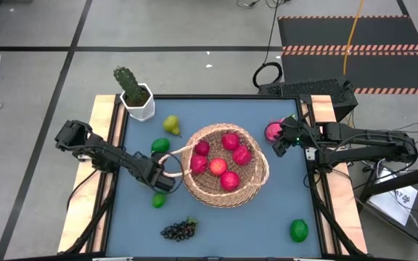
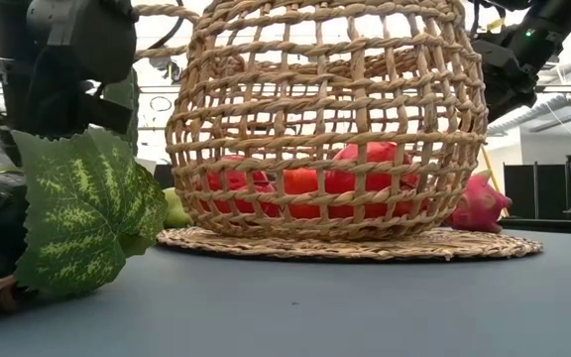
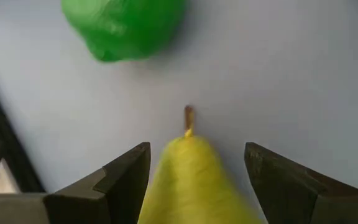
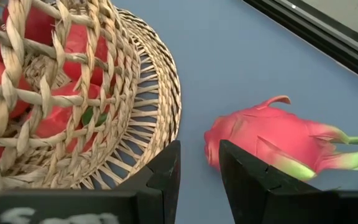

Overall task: Build produce basket
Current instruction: Put the bottom light green pear into the brown basket

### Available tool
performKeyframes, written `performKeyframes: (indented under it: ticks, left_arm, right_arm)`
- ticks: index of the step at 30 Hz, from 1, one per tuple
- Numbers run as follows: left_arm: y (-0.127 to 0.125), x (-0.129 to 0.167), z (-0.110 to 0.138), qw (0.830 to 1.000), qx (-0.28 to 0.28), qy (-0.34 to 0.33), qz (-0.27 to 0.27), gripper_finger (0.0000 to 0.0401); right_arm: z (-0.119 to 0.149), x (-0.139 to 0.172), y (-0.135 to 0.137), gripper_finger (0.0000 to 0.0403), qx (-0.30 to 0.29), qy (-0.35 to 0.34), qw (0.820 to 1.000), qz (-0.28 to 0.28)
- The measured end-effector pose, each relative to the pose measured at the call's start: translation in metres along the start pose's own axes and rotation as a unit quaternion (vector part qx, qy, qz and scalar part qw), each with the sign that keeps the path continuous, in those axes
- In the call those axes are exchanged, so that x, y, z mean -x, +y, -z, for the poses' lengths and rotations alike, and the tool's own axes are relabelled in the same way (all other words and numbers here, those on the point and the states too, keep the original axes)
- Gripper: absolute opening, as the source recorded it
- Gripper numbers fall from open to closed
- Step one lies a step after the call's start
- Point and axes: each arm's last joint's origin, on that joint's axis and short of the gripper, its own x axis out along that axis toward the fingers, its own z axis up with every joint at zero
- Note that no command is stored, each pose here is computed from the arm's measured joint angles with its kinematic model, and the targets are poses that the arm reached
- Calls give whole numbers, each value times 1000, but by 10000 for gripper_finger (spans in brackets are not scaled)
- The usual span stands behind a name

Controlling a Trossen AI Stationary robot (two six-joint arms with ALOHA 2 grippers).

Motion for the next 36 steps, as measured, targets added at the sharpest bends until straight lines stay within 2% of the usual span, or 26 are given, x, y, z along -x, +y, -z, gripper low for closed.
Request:
performKeyframes:
  ticks: [7, 13, 19, 27, 30, 36]
  left_arm:
    - [0, 3, 10, 998, -46, 35, 2, 262]
    - [-2, 5, 17, 990, -123, 67, 19, 262]
    - [-3, 6, 21, 976, -207, 63, 26, 262]
    - [-12, 6, 17, 960, -273, 15, 61, 262]
    - [-14, 6, 15, 957, -282, -7, 63, 262]
    - [-11, 3, 6, 962, -266, -5, 56, 262]
  right_arm:
    - [0, 0, 0, 103, 8, 1, 1000, 0]
    - [0, 0, 0, 103, 10, 1, 1000, 0]
    - [0, 0, 0, 103, 7, 2, 1000, 0]
    - [0, 0, 0, 103, 6, 1, 1000, 0]
    - [0, 0, 0, 103, 6, 2, 1000, -1]
    - [1, 0, 1, 103, 10, 8, 1000, -11]
